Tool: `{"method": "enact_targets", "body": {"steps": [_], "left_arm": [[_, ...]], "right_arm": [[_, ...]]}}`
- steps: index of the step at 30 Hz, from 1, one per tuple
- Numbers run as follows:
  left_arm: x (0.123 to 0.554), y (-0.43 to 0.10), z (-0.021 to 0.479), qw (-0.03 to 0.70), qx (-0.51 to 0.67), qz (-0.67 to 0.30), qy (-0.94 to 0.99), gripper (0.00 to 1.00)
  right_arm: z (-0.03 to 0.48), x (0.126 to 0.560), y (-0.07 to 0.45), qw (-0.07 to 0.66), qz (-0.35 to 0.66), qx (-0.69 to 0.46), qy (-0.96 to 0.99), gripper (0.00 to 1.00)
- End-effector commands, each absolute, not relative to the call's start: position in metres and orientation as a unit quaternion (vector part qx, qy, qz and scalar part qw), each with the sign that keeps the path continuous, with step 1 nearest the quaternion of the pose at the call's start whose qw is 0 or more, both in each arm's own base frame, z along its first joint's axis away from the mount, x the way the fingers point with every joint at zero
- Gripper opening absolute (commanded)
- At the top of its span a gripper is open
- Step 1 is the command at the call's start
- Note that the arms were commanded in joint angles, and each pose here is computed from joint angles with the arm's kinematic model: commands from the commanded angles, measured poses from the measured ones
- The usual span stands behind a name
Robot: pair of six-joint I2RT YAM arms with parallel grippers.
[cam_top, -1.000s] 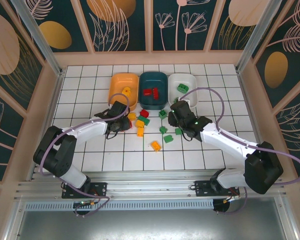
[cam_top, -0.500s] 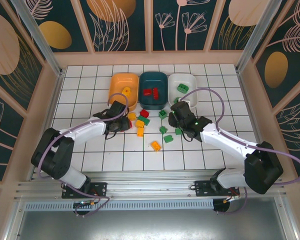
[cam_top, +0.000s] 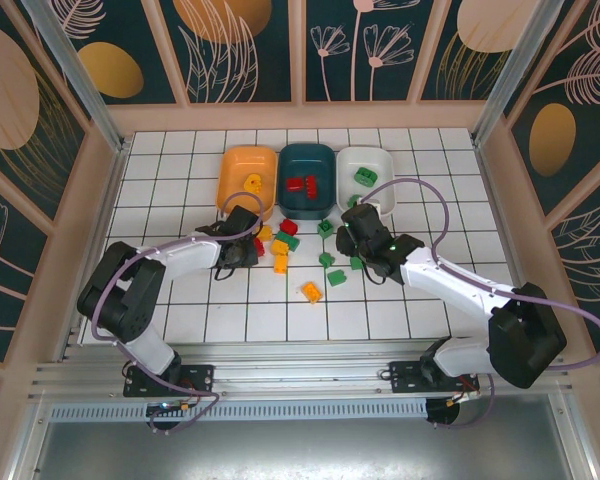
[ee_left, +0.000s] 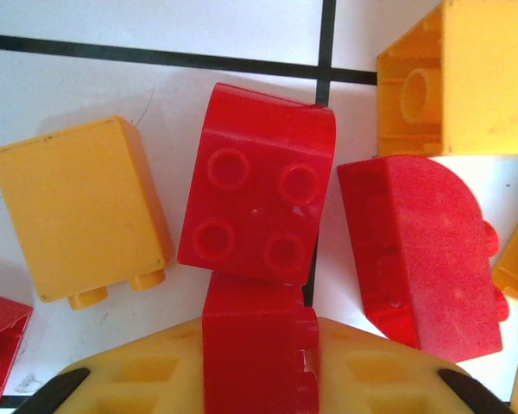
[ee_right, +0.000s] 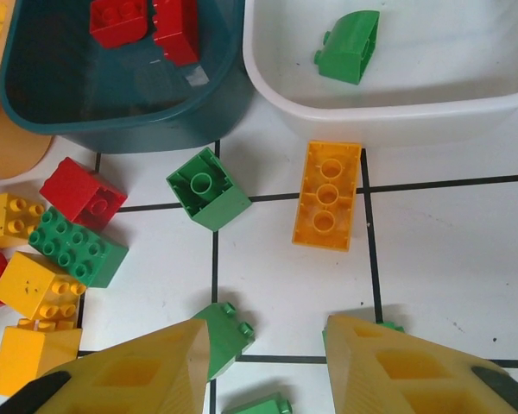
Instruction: Sort the legos into containers by color
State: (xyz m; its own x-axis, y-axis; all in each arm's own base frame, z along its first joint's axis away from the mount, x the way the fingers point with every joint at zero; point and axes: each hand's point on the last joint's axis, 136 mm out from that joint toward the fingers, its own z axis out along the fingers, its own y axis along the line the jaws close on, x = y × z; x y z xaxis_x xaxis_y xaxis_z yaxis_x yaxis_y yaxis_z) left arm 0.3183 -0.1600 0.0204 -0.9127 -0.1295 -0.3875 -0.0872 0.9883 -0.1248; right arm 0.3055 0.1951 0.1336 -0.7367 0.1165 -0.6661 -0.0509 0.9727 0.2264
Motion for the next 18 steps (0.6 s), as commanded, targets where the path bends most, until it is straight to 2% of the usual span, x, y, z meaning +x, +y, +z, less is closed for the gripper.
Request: {"method": "enact_targets", "body": {"steps": [1,4,6,10,13,18], "left_arm": [[0.319,-0.159,0.027,0.207,-0.049,-0.048,0.976,0.28],[0.315,-0.156,0.044,0.210,-0.043,-0.045,0.976,0.18],[0.315,-0.156,0.061,0.221,-0.040,-0.052,0.973,0.15],[0.314,-0.161,0.094,0.235,-0.037,-0.079,0.968,0.14],[0.330,-0.180,0.125,0.260,-0.030,-0.120,0.958,0.14],[0.372,-0.220,0.136,0.264,-0.008,-0.163,0.950,0.13]], "right_arm": [[0.136,0.304,0.193,0.368,0.124,0.031,0.921,0.41],[0.138,0.304,0.195,0.367,0.136,0.032,0.920,0.41],[0.139,0.306,0.195,0.367,0.143,0.034,0.918,0.42],[0.139,0.311,0.191,0.368,0.150,0.041,0.917,0.42],[0.140,0.312,0.186,0.369,0.148,0.046,0.917,0.41],[0.138,0.309,0.173,0.367,0.143,0.059,0.917,0.42]]}}
